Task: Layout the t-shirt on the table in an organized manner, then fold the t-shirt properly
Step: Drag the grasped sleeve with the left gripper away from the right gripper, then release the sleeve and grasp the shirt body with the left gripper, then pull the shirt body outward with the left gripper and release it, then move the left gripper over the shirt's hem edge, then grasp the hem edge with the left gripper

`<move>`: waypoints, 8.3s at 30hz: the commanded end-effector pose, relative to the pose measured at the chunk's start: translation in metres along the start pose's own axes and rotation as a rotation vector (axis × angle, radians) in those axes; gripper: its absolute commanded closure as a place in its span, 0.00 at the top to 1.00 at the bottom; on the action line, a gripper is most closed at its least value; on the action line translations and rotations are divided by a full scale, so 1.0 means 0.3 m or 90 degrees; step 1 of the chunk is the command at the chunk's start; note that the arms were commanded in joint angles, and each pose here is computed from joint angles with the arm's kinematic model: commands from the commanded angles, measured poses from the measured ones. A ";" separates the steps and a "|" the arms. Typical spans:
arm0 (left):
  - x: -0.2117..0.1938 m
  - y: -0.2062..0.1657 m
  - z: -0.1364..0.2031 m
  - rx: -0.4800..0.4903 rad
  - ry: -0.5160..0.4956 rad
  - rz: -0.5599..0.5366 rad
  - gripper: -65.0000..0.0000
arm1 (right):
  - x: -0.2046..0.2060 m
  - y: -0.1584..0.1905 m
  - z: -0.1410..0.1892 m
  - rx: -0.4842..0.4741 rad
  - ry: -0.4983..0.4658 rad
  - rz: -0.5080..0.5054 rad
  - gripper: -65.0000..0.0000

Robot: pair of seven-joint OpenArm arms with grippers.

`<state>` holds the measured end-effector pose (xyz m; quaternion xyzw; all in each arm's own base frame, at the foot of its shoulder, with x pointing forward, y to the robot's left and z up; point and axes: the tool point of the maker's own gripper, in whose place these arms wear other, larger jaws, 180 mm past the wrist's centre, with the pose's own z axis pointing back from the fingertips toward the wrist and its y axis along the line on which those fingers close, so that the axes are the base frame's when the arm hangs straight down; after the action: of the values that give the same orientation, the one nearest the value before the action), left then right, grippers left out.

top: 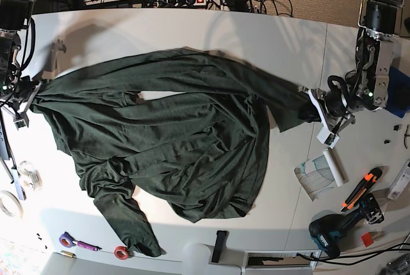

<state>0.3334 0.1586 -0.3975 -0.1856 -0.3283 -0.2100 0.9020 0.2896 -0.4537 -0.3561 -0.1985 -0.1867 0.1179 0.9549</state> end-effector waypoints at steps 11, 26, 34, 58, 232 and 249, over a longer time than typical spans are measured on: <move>-0.107 -0.026 0.131 -0.049 0.067 0.047 0.00 | 0.027 -0.069 0.034 -0.028 -0.010 -0.001 0.00; -0.121 -0.143 0.403 -0.009 -0.017 0.009 0.00 | 0.019 -0.069 0.034 -0.028 0.000 -0.001 0.00; -0.214 -0.268 0.387 -0.085 -0.013 0.043 0.00 | 0.011 -0.069 0.034 -0.028 0.007 -0.001 0.00; 0.104 -0.328 0.164 -0.082 -0.125 -0.048 0.48 | 0.002 -0.069 0.034 -0.027 0.017 0.001 0.00; 0.369 0.072 0.317 -0.019 -0.288 0.020 0.29 | 0.166 -0.028 -0.216 -0.024 -0.033 -0.267 0.00; 0.720 -0.136 -0.203 0.003 -0.209 -0.092 0.34 | 0.116 0.013 -0.219 0.000 0.030 -0.271 0.00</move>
<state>0.4805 0.0433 -0.3203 -0.1869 -0.4455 -0.2396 0.8421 0.3667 -0.4577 -0.3938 -0.1529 -0.2514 -0.0890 0.9516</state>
